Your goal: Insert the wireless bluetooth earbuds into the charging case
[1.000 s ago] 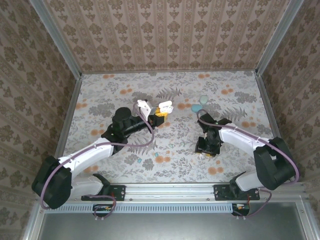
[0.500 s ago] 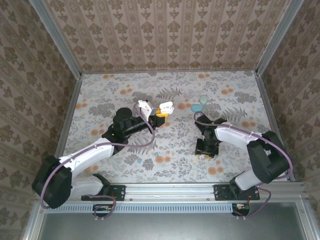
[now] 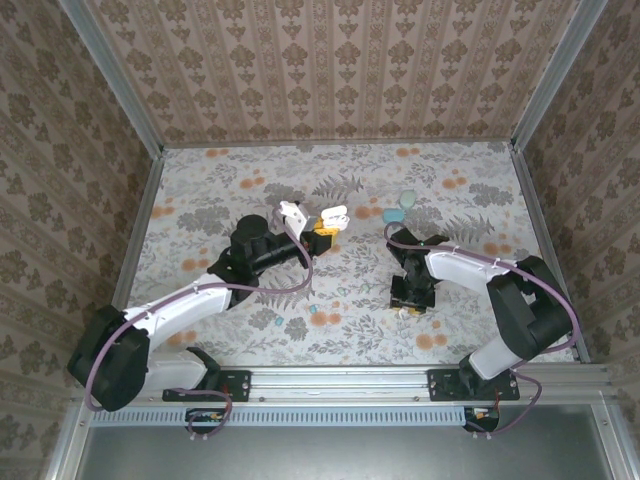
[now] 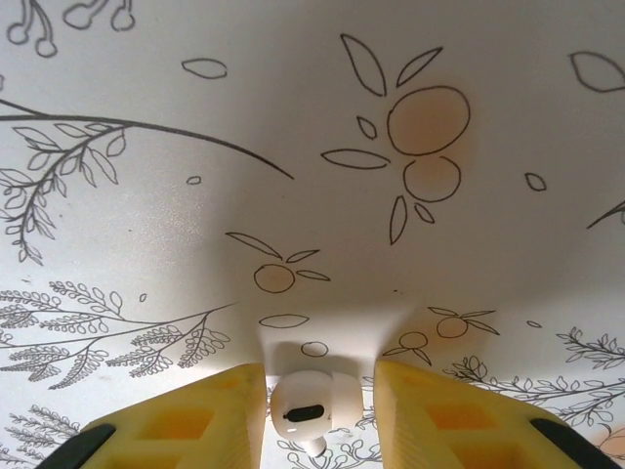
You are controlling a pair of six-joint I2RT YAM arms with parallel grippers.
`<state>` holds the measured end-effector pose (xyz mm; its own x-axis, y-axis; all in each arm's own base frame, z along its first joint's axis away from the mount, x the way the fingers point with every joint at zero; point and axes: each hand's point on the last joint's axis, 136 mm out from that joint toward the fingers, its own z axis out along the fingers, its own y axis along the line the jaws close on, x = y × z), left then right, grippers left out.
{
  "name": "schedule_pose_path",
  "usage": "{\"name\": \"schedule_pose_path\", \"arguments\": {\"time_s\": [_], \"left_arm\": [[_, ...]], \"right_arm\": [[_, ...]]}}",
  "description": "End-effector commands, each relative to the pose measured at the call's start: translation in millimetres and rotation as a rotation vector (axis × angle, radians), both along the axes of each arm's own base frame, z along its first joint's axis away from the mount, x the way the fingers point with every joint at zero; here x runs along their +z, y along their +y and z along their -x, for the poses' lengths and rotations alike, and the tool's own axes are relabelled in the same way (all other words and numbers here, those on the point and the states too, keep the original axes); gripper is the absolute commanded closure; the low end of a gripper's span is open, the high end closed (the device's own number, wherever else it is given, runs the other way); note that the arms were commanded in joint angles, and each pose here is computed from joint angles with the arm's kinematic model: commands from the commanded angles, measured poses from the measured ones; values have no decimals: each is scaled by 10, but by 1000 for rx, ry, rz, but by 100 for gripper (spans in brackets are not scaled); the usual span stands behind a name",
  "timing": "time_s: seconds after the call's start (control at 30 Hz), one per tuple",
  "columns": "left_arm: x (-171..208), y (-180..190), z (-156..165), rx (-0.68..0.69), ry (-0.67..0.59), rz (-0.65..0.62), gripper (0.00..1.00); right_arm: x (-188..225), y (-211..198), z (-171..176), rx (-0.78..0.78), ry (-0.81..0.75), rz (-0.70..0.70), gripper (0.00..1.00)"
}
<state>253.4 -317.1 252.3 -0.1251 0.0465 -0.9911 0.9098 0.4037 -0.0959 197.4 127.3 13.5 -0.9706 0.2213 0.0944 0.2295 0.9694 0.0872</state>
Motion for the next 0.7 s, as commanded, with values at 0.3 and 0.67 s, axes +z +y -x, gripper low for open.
{"name": "schedule_pose_path", "arguments": {"time_s": [0.3,0.67], "left_arm": [[152,-25,-2,-6,-36,31,79],[138,-11,-4,0,-33,24,79]], "right_arm": [[-21,-32,22,22,12,60,67],[91,-50,-23,11,-32,71,71]]}}
